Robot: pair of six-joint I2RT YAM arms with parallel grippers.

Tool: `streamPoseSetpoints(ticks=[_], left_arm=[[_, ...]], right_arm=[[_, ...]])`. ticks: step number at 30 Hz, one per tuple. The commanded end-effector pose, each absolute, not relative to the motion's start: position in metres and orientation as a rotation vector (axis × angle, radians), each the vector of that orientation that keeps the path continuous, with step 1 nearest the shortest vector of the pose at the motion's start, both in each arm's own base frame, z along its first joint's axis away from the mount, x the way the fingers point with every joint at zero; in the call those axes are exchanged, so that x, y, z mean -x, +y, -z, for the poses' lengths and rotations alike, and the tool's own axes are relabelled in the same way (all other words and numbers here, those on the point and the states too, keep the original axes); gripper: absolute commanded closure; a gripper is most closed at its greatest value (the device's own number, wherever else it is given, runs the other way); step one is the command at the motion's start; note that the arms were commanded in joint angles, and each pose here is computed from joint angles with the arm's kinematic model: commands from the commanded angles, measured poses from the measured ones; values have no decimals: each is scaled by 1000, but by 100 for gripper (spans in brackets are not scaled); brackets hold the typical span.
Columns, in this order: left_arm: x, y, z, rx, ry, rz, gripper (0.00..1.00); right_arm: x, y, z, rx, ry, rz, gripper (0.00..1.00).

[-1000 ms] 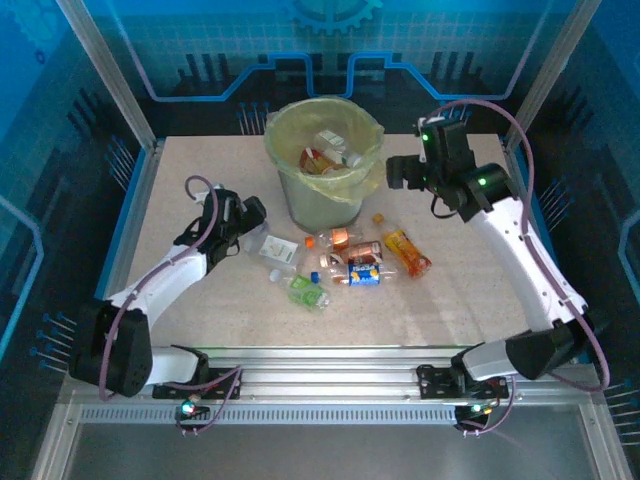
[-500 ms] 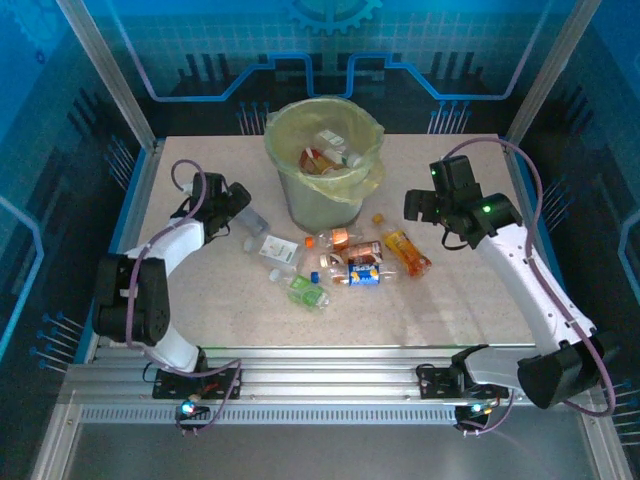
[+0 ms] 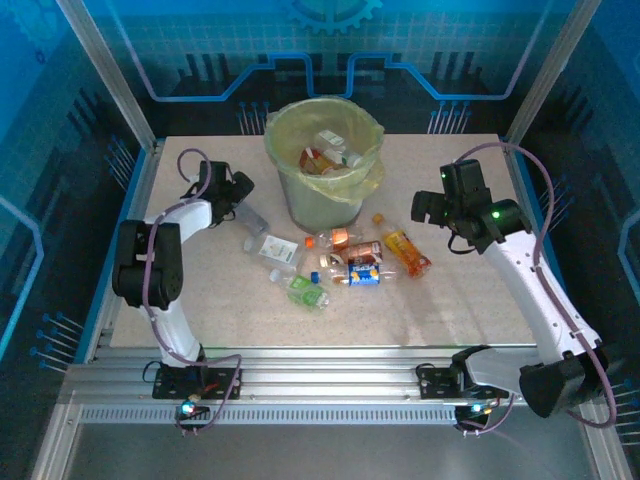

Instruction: Put the plastic bottles in the bin

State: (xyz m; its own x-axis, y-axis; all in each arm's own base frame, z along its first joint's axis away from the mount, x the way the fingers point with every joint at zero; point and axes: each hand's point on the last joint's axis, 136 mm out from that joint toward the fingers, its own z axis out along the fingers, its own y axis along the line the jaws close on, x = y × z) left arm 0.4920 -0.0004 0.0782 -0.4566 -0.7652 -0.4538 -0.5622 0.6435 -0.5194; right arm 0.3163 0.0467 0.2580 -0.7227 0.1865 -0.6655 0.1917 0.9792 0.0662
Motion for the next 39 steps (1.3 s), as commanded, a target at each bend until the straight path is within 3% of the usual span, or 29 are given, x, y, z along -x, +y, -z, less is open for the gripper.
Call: streamPoseSetpoints(ticks=[1,17,27,39], left_arm=[[-496,8,-72,1102,2184,371,2],[-503,11,-46,1164,2218,345,17],[-504,13,-31,1211,2243,316,19],[-528,12,-50,1206,2135,404,47]], right_arm=[[-314,43,-260,-298,2398,-9,0],[-321,43,-242,-324,2441,-13,0],[-327,42,-241,-327,2450,-5,0],[-329,42,-232,-323,2469,10,0]])
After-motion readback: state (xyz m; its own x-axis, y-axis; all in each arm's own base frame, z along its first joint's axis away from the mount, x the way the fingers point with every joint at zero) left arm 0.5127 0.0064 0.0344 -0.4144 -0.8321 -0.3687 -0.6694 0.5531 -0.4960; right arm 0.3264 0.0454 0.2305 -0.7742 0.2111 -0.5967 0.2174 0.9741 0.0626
